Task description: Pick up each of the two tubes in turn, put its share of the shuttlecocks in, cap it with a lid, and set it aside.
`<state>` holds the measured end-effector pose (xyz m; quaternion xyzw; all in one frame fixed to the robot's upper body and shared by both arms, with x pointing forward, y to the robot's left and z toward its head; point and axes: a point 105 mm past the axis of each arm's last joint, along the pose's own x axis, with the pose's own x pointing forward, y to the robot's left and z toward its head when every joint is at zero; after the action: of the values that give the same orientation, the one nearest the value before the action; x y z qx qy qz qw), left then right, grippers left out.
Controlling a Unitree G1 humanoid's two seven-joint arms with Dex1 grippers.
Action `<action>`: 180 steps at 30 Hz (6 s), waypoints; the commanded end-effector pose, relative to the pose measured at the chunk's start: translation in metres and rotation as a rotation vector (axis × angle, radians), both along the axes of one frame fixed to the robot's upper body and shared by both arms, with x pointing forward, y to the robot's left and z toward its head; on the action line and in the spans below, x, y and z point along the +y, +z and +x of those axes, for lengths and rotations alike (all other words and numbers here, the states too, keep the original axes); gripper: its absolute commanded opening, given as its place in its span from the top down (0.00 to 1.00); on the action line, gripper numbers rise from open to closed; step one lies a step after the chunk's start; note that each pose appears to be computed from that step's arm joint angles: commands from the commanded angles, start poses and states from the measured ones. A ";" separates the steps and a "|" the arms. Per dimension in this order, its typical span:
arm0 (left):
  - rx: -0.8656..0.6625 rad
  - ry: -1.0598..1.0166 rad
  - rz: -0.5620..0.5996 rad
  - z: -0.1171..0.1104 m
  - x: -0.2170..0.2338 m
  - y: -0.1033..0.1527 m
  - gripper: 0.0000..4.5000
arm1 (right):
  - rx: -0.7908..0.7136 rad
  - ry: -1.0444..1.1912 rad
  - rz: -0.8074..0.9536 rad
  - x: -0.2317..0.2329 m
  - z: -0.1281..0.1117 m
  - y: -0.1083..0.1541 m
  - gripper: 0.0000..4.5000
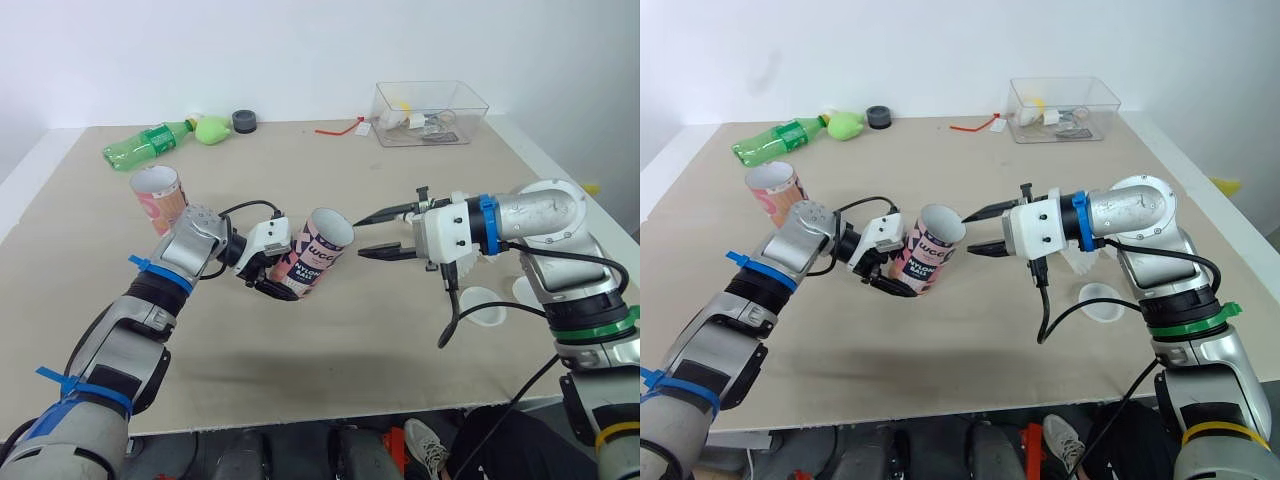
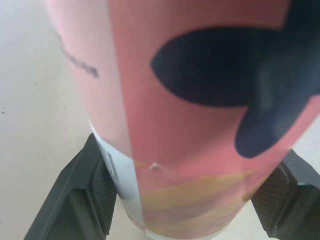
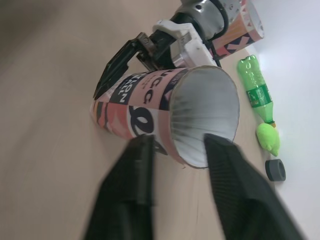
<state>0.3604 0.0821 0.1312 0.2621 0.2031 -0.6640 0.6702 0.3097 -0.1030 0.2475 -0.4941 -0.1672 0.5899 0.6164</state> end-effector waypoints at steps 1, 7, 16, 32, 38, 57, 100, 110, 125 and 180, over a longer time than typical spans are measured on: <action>-0.024 -0.001 0.003 0.000 0.003 0.008 0.34 | 0.068 -0.061 0.227 -0.015 -0.004 0.040 0.14; -0.025 0.000 -0.003 0.000 0.004 0.008 0.34 | 0.387 -0.524 0.690 -0.100 0.021 0.032 0.03; -0.029 -0.032 -0.001 0.000 -0.003 0.010 0.34 | 0.588 -1.008 0.919 -0.153 0.011 -0.053 0.03; -0.031 -0.048 0.007 -0.001 -0.006 0.010 0.34 | 0.760 -1.133 0.991 -0.165 0.026 -0.093 0.03; -0.031 -0.038 0.011 -0.001 -0.002 0.009 0.34 | 0.782 -1.124 0.961 -0.160 0.033 -0.095 0.03; -0.029 -0.030 0.020 -0.004 0.001 0.006 0.34 | 0.841 -1.125 0.977 -0.152 0.056 -0.108 0.52; -0.018 -0.046 -0.028 0.001 -0.011 0.015 0.34 | -0.050 0.016 -0.129 0.005 0.002 0.026 0.96; -0.013 -0.045 -0.033 0.000 -0.016 0.012 0.34 | -0.016 0.049 -0.180 0.017 0.013 0.023 0.48; -0.003 -0.039 -0.021 -0.001 -0.010 0.005 0.34 | 0.302 -0.364 0.092 -0.088 0.016 0.051 0.01; -0.006 -0.073 -0.030 -0.003 -0.021 0.008 0.34 | 0.056 0.271 -0.557 0.083 0.034 -0.014 1.00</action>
<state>0.3588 0.0709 0.1284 0.2555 0.2109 -0.6804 0.6537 0.3508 -0.0283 0.2154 -0.6157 -0.0245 0.6919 0.3763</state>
